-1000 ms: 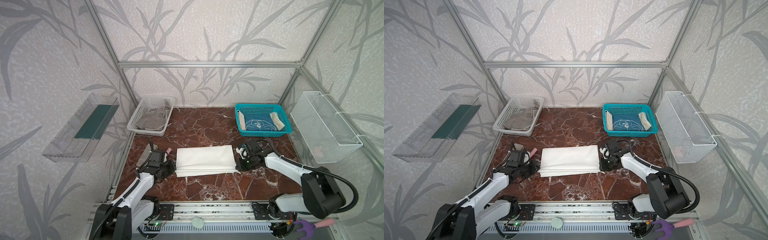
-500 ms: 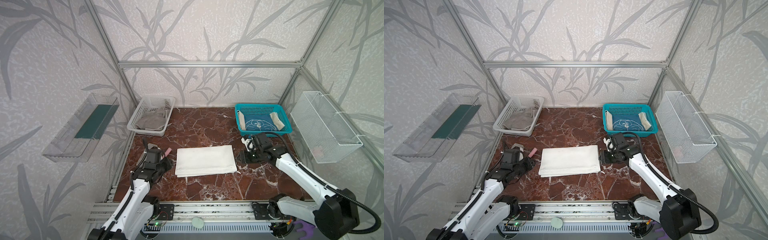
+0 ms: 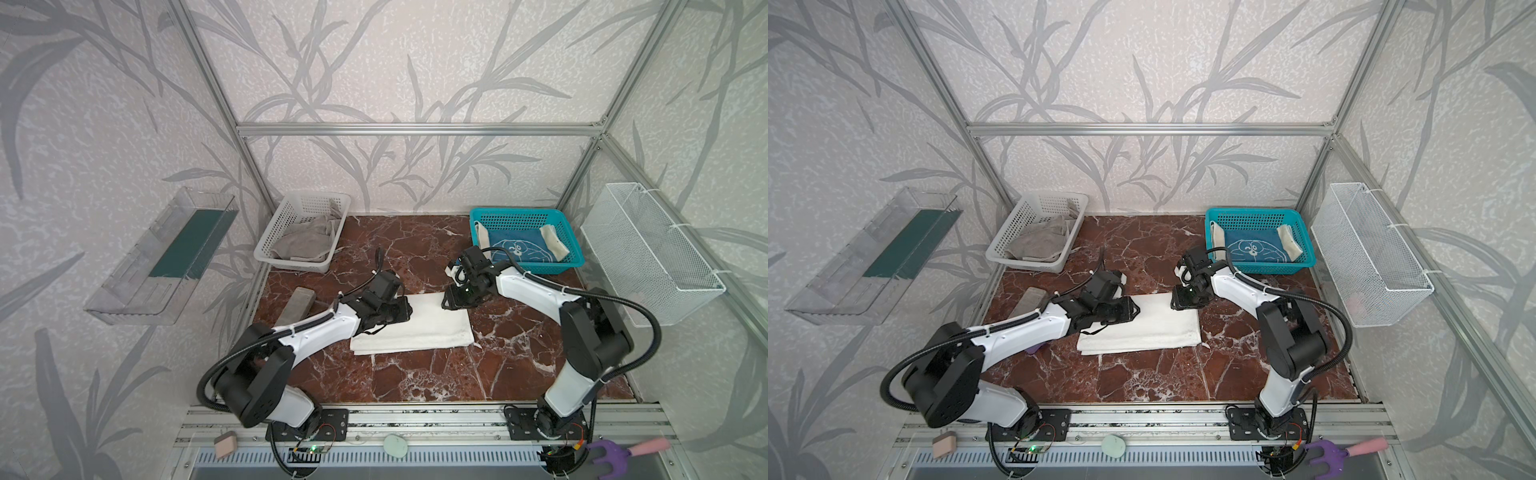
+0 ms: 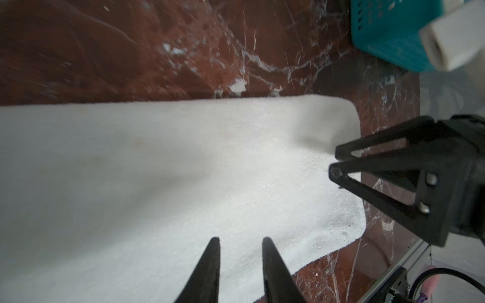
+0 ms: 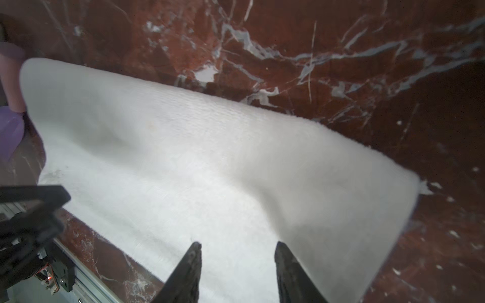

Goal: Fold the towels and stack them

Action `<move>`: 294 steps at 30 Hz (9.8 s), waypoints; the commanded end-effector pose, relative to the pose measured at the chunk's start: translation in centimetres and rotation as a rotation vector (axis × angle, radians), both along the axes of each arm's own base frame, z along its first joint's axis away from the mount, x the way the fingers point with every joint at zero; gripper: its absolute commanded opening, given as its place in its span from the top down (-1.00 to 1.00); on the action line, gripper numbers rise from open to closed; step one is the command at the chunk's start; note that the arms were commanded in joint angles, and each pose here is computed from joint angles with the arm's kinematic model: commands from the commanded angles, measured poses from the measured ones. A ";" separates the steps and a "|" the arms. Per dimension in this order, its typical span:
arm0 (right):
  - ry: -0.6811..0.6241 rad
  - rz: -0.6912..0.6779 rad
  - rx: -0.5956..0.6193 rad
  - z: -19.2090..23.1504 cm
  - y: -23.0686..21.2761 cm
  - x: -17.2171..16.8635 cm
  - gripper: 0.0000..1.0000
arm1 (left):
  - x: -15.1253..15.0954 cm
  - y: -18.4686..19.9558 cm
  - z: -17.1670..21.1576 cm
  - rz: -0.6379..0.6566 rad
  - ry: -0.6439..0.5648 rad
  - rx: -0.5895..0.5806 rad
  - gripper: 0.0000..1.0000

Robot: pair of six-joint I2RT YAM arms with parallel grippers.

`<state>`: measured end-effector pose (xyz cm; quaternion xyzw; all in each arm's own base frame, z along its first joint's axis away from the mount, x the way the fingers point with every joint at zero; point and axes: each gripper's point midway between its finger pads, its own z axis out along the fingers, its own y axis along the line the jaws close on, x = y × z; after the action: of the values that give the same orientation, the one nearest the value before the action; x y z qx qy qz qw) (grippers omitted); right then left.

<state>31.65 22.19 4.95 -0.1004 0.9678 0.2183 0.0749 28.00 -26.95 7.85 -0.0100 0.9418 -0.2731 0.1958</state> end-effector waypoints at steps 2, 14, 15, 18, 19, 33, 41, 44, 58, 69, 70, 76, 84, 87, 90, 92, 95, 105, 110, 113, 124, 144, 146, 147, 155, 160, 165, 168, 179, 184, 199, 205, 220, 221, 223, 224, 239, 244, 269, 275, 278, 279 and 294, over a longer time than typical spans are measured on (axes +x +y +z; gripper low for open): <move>0.052 -0.035 0.036 -1.7 -0.7 1.0 0.06 | -0.2 -4.7 0.3 -0.077 -0.003 -0.033 0.39; -0.048 -0.081 0.115 3.8 -2.1 1.5 0.05 | -0.8 -6.9 -0.4 -0.118 0.022 -0.086 0.39; -0.065 -0.091 0.107 4.7 -2.6 1.4 -0.01 | -0.6 -7.5 -0.2 -0.127 0.022 -0.095 0.39; -0.022 -0.148 0.185 5.9 -4.1 0.2 -0.21 | 0.1 -10.1 0.1 -0.170 0.032 -0.141 0.47; 0.001 -0.174 0.202 5.7 -4.8 -0.2 -0.33 | 0.2 -11.1 0.1 -0.189 0.042 -0.152 0.49; 0.230 -0.230 0.127 -2.6 -6.9 -4.8 -0.43 | -0.1 -11.4 -3.7 -0.177 0.103 -0.095 0.60; 0.304 -0.182 0.093 -6.9 -3.6 -5.1 -0.33 | -0.9 -11.0 -5.8 -0.166 0.143 -0.119 0.65; 0.307 -0.156 0.075 -7.4 -2.4 -4.9 0.08 | -1.1 -11.0 -5.8 -0.175 0.147 -0.120 0.65; -0.077 -0.036 -0.253 3.6 -3.3 4.6 1.00 | 0.6 -2.6 -2.4 -0.090 0.025 -0.046 0.64; -0.280 -0.215 -0.520 10.8 -18.0 18.0 1.00 | 1.7 3.5 -3.4 -0.037 0.052 0.044 0.59; -0.246 -0.216 -0.516 8.8 -18.9 18.7 1.00 | 1.7 3.4 -3.6 -0.033 0.058 0.041 0.59; -0.063 -0.105 -0.478 2.6 -14.4 16.8 1.00 | 1.2 3.2 -4.4 -0.013 0.087 -0.002 0.59; -0.050 -0.015 -0.338 1.4 -2.7 11.4 1.00 | 0.5 4.2 -3.4 -0.008 0.058 0.013 0.59; -0.040 -0.016 -0.277 1.8 0.6 10.1 1.00 | 0.5 4.9 -2.4 -0.004 0.027 0.025 0.59; -0.055 -0.023 -0.219 2.9 2.6 9.9 1.00 | 0.5 5.6 -1.4 0.006 0.004 0.026 0.59; -0.083 -0.019 -0.213 4.2 3.0 10.3 1.00 | 0.5 5.9 -0.8 0.009 -0.013 0.027 0.59; -0.141 -0.012 -0.244 7.3 2.4 11.1 1.00 | 0.4 6.4 0.0 0.017 -0.034 0.029 0.59; -0.311 0.060 -0.286 19.0 0.9 12.3 1.00 | 0.8 7.9 1.4 0.076 -0.105 0.046 0.59; -0.290 0.040 -0.309 20.3 -1.2 11.6 1.00 | 0.9 8.6 1.1 0.099 -0.115 0.059 0.59; -0.275 0.026 -0.325 20.1 -2.2 11.6 1.00 | 0.6 8.9 0.9 0.097 -0.099 0.066 0.59; -0.326 -0.027 -0.257 23.3 -4.8 11.5 1.00 | 0.0 9.7 -0.1 0.117 -0.087 0.080 0.59; -0.088 0.042 -0.272 15.8 -8.7 9.8 1.00 | 0.6 8.1 -1.0 0.085 -0.015 0.049 0.59; -0.066 0.034 -0.292 14.5 -9.4 10.3 1.00 | 0.4 8.2 -1.2 0.089 -0.008 0.047 0.59; -0.054 0.029 -0.297 13.9 -9.8 10.5 1.00 | 0.4 8.2 -1.4 0.092 -0.002 0.049 0.59; -0.041 -0.021 -0.365 10.9 -12.3 11.6 1.00 | 0.7 8.3 -1.6 0.092 0.004 0.070 0.59; -0.100 -0.116 -0.356 10.7 -13.5 12.6 1.00 | 1.1 8.1 -1.8 0.089 0.011 0.075 0.59; -0.148 -0.234 -0.336 10.5 -15.8 13.7 1.00 | 1.3 7.7 -1.8 0.076 0.027 0.079 0.59; -0.187 -0.261 -0.318 10.5 -16.2 14.4 1.00 | 1.3 7.8 -2.0 0.080 0.024 0.083 0.59; -0.088 -0.249 -0.346 7.6 -17.0 14.0 1.00 | 1.2 7.9 -2.3 0.088 0.033 0.081 0.59; -0.088 -0.282 -0.389 8.0 -18.1 13.2 1.00 | 1.3 7.8 -2.2 0.083 0.031 0.082 0.59; -0.180 -0.417 -0.464 11.9 -21.2 10.3 -0.15 | 1.3 7.7 -2.1 0.072 0.025 0.079 0.59; -0.301 -0.382 -0.465 15.4 -19.4 10.4 -0.23 | 1.4 7.6 -1.8 0.068 0.021 0.078 0.59; -0.112 -0.113 -0.199 5.0 -6.3 13.5 0.11 | 3.0 5.0 -2.8 0.007 0.039 0.010 0.59; -0.099 -0.107 -0.199 4.5 -6.1 13.6 0.20 | 3.5 4.5 -2.6 0.004 0.035 -0.007 0.59; -0.070 -0.096 -0.187 3.6 -5.7 13.6 0.46 | 4.5 3.7 -2.2 0.001 0.025 -0.029 0.59; -0.058 -0.088 -0.174 3.4 -5.3 13.5 0.56 | 5.0 3.3 -1.9 -0.002 0.020 -0.037 0.59; -0.111 0.107 0.166 11.7 7.2 9.6 0.64 | 8.5 -0.4 -2.7 -0.018 0.052 -0.104 0.59; -0.155 0.101 0.106 13.5 5.7 9.0 0.50 | 8.7 -0.7 -2.5 -0.018 0.046 -0.108 0.59; 0.055 -0.121 0.103 1.9 -3.2 12.1 0.31 | 9.3 -1.3 -1.7 -0.044 0.043 -0.104 0.59; 0.067 -0.050 0.223 4.5 1.5 11.4 0.32 | 9.4 -1.9 -1.6 -0.051 0.046 -0.118 0.58; -0.012 -0.027 0.243 8.1 2.8 11.2 0.32 | 9.5 -2.1 -1.7 -0.054 0.046 -0.118 0.58; -0.031 -0.024 0.262 9.0 3.3 11.0 0.32 | 9.5 -2.1 -1.7 -0.055 0.046 -0.119 0.59; -0.116 0.086 0.260 14.1 7.2 8.3 0.27 | 9.6 -2.4 -1.8 -0.061 0.042 -0.112 0.59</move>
<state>39.32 31.82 15.16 -0.1432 0.9189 0.3564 0.0900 37.42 -28.94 5.98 -0.0039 0.9290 -0.3302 0.1669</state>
